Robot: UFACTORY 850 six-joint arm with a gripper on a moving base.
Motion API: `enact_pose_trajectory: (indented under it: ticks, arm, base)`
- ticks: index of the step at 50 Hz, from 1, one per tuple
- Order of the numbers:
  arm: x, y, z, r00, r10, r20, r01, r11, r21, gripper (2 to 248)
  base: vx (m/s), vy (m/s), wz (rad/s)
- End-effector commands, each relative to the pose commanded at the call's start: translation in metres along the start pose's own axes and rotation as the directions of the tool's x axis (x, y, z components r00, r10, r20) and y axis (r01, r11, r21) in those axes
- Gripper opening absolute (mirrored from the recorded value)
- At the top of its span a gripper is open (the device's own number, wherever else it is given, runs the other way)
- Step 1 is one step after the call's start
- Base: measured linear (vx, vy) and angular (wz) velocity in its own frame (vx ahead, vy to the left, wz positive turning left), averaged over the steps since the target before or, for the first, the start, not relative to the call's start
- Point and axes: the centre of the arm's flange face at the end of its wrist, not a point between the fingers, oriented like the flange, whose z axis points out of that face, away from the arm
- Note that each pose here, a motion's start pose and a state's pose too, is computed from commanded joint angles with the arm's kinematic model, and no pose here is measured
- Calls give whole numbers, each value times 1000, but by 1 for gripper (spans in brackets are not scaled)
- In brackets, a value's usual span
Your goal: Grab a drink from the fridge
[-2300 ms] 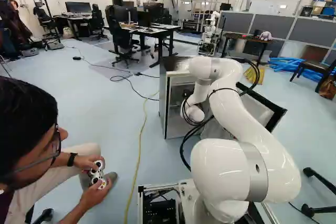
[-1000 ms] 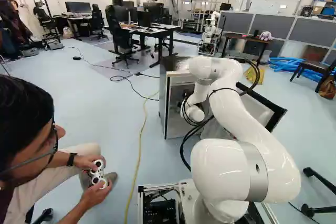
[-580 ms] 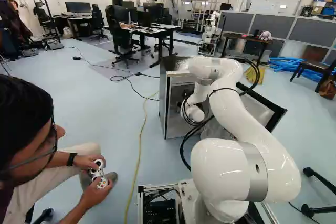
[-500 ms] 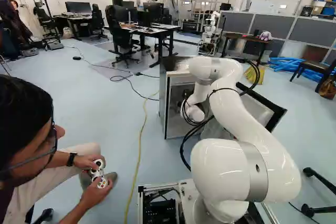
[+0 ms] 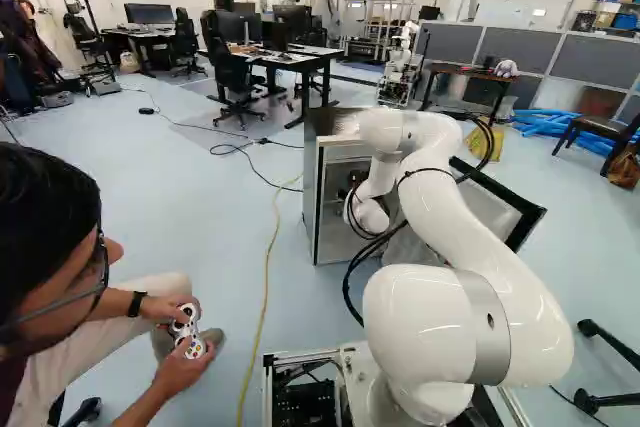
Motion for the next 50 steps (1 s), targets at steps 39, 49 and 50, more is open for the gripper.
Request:
enact_pose_trajectory:
  ticks: [39,49,50]
  arm:
    - [0,-3,36,998,-10,-64,11,1000,7,247]
    - [0,-3,41,997,-12,-72,12,1000,8,247]
    - [0,-3,41,997,-12,-72,12,1000,8,247]
  base:
    - [0,0,0]
    - [0,0,0]
    - [0,0,0]
